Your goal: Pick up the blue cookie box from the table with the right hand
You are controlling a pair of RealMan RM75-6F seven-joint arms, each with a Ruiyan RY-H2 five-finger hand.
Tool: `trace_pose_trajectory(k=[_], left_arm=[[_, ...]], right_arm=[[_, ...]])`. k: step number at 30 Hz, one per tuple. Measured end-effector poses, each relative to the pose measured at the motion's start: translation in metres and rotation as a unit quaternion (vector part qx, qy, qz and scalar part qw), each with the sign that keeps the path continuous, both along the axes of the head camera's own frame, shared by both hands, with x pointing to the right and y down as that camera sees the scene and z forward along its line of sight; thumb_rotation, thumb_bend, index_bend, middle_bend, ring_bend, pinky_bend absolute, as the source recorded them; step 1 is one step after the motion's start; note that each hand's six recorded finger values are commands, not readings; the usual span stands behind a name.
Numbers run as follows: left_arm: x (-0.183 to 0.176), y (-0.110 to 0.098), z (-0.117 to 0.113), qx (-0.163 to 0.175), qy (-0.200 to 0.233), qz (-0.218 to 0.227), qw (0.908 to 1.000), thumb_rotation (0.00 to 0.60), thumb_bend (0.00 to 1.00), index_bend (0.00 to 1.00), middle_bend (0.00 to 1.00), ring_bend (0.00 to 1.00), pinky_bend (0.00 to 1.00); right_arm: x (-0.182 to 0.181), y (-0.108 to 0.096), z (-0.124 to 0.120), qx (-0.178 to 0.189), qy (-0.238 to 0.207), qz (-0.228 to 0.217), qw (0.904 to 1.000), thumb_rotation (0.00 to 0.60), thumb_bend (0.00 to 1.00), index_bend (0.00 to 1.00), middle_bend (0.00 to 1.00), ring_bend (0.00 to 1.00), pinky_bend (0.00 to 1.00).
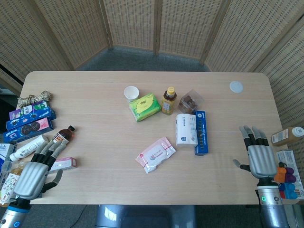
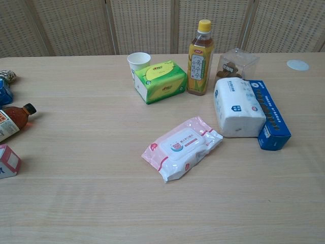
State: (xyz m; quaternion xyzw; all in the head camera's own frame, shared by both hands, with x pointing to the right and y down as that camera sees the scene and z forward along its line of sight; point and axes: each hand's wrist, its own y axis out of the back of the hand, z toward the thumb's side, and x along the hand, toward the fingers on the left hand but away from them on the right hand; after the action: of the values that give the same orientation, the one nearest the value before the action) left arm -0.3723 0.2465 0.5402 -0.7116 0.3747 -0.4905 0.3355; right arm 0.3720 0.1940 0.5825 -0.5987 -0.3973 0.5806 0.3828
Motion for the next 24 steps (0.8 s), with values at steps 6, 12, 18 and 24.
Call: trace_pose_trajectory(k=[6, 12, 18, 24], left_arm=[[0.0, 0.0, 0.001, 0.001, 0.001, -0.001, 1.0, 0.6, 0.54, 0.11, 0.05, 0.0, 0.0], [-0.002, -0.002, 0.0, 0.004, 0.0, -0.004, 1.0, 0.6, 0.54, 0.11, 0.05, 0.0, 0.0], [-0.003, -0.003, 0.005, -0.004, -0.002, -0.002, 1.0, 0.6, 0.54, 0.11, 0.05, 0.0, 0.0], [-0.005, -0.004, 0.012, -0.012, -0.002, -0.002, 0.9999, 0.6, 0.54, 0.11, 0.05, 0.0, 0.0]], right_arm=[[-0.002, -0.001, 0.001, -0.001, -0.005, 0.0, 1.0, 0.576, 0.12, 0.0, 0.09, 0.0, 0.0], [-0.007, -0.001, 0.002, 0.0, -0.014, -0.004, 0.9999, 0.579, 0.12, 0.0, 0.08, 0.0, 0.0], [-0.021, -0.003, 0.005, -0.001, -0.024, -0.01, 0.9997, 0.527, 0.12, 0.0, 0.07, 0.0, 0.0], [-0.05, -0.009, 0.018, -0.004, -0.037, -0.026, 0.999, 0.454, 0.11, 0.0, 0.03, 0.0, 0.0]])
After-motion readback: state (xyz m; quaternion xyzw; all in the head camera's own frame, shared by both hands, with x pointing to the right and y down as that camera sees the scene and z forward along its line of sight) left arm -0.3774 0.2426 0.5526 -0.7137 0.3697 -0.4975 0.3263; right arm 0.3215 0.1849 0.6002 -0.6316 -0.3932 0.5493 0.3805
